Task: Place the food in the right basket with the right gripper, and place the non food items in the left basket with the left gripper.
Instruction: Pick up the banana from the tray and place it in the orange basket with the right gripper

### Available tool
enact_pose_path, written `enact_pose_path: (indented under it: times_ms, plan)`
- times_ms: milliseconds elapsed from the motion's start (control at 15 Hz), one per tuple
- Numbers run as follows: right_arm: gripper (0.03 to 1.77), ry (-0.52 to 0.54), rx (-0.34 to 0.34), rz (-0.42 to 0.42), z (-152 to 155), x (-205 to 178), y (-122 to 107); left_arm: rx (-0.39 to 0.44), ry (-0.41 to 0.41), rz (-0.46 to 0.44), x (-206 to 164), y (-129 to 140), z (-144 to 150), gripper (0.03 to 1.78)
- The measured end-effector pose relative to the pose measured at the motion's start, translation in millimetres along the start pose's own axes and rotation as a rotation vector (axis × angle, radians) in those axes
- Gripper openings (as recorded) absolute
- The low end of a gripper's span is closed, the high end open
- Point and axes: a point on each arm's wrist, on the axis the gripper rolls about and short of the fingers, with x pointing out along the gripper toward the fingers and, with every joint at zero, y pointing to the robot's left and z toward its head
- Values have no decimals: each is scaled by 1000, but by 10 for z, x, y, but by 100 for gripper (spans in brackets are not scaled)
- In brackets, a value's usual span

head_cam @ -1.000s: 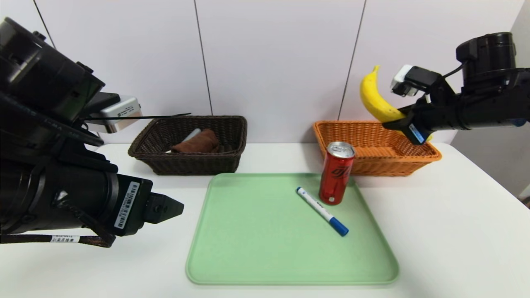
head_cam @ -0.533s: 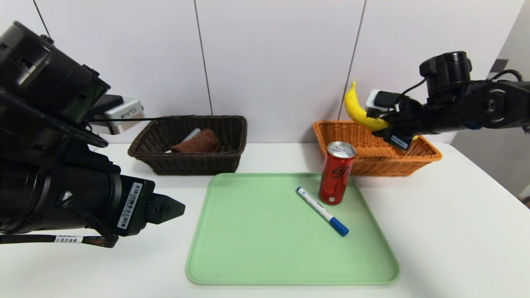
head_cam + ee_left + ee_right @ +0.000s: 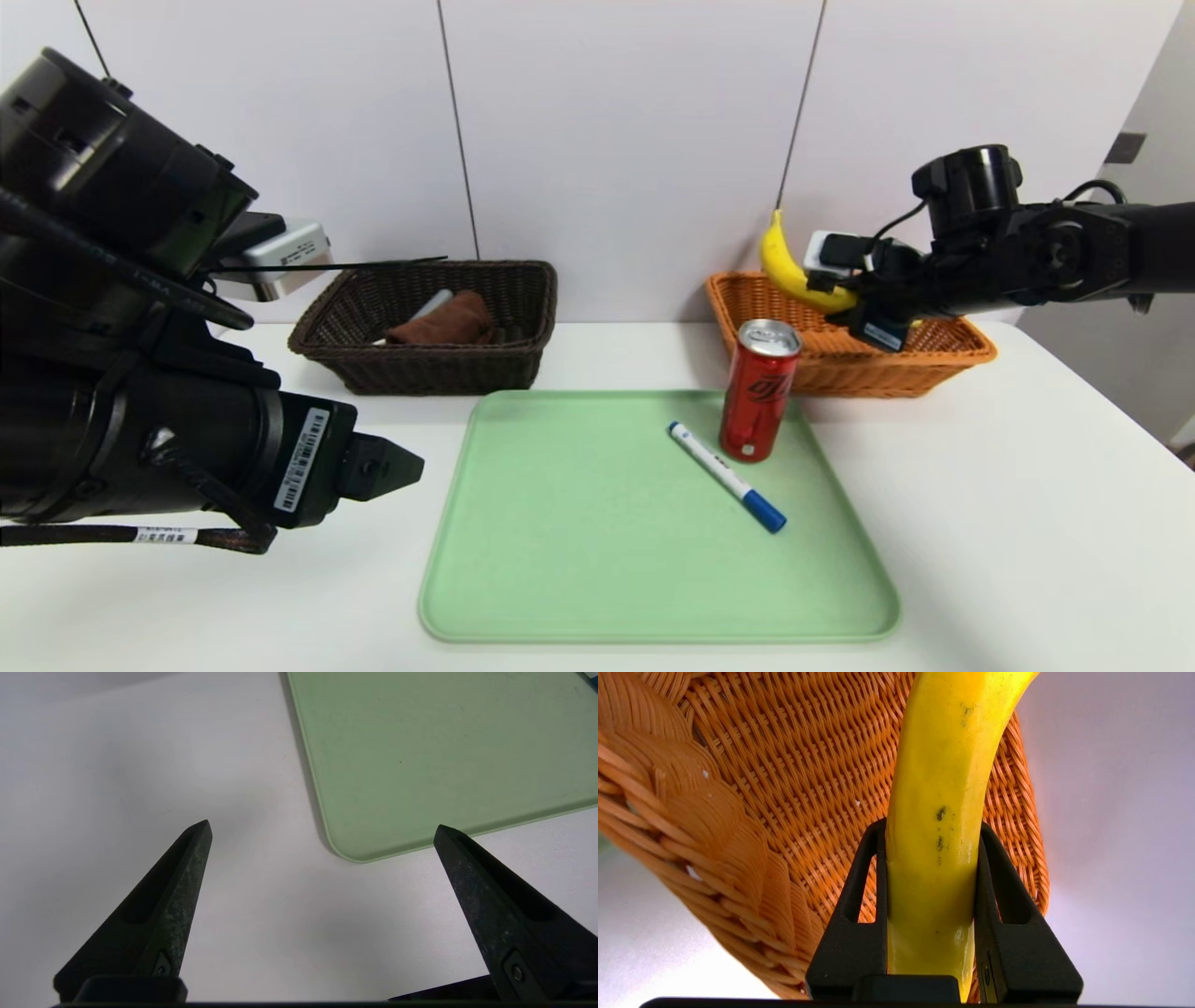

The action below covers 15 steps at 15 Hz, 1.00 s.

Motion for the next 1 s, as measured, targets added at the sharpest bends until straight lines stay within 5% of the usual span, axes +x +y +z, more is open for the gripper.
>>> enact_pose_path:
  times_ms: [200, 400, 800, 1000]
  plan:
    - [50, 4, -2, 10, 3, 28, -1, -1, 0, 0, 1, 0, 0, 169]
    - [90, 2, -2, 11, 5, 35, -1, 1, 1, 1, 5, -2, 0, 169]
    - [134, -13, 15, -1, 26, -34, -34, 0, -3, 1, -3, -2, 7, 169]
    - [145, -33, 125, -31, 69, -237, -116, -4, -13, -5, -8, -4, 18, 169]
